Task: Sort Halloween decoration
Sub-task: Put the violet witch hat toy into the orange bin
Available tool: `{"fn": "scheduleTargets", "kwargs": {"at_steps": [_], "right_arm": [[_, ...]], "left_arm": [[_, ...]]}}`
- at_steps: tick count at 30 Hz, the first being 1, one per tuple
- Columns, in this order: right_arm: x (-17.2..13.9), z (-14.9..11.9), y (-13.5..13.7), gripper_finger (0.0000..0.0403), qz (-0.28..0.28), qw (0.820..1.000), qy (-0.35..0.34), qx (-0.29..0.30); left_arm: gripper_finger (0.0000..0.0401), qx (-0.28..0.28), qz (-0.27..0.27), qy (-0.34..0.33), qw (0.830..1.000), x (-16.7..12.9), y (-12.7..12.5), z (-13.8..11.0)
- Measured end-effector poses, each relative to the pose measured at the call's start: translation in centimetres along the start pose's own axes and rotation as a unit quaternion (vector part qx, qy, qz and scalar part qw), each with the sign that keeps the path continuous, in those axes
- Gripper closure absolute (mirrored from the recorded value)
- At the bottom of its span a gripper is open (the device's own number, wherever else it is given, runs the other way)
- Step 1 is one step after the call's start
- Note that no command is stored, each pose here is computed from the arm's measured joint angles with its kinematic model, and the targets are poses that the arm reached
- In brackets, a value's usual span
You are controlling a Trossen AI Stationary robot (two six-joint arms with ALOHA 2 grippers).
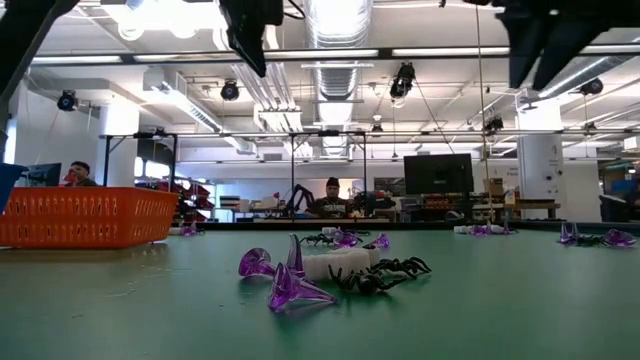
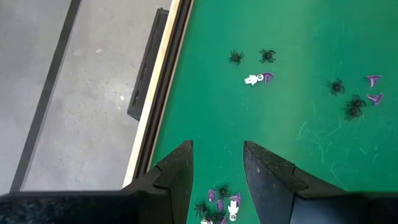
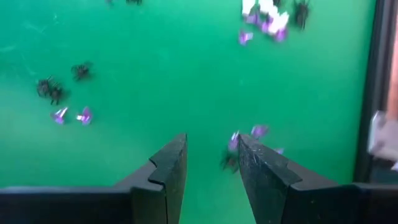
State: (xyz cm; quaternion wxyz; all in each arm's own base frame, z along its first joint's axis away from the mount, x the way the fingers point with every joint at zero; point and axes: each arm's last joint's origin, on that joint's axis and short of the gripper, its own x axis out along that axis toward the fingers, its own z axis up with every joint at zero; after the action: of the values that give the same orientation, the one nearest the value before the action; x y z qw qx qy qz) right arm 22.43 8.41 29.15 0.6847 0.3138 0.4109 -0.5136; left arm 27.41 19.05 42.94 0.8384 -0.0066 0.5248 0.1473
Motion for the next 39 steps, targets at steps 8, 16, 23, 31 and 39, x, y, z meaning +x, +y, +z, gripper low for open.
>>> {"fn": "scheduleTargets", "kwargs": {"at_steps": [8,16,23,31,39], "right_arm": [[0.6,5.8,-2.2,0.0269,-0.010,0.999,-0.022,-0.046],[1.8,10.5,-4.3,0.0273,-0.031,0.996,-0.025,-0.079],[3.6,13.7,-5.0,0.0275,-0.036,0.991,-0.023,-0.124],[5.7,15.5,-5.5,0.0278,-0.073,0.980,0.004,-0.183],[6.5,16.2,-5.8,0.0276,-0.088,0.972,0.017,-0.216]], "left_arm": [[0.0278,-0.012,-0.004,0.009,1.000,-0.2,-0.1,-0.3],[0.0278,-0.031,-0.006,0.015,0.999,-0.2,-0.2,-0.4],[0.0278,-0.044,-0.009,0.025,0.999,-0.3,-0.2,-0.6],[0.0278,-0.055,-0.009,0.025,0.998,-0.3,-0.2,-0.6],[0.0278,-0.055,-0.011,0.034,0.998,0.6,-0.1,-0.3]]}}
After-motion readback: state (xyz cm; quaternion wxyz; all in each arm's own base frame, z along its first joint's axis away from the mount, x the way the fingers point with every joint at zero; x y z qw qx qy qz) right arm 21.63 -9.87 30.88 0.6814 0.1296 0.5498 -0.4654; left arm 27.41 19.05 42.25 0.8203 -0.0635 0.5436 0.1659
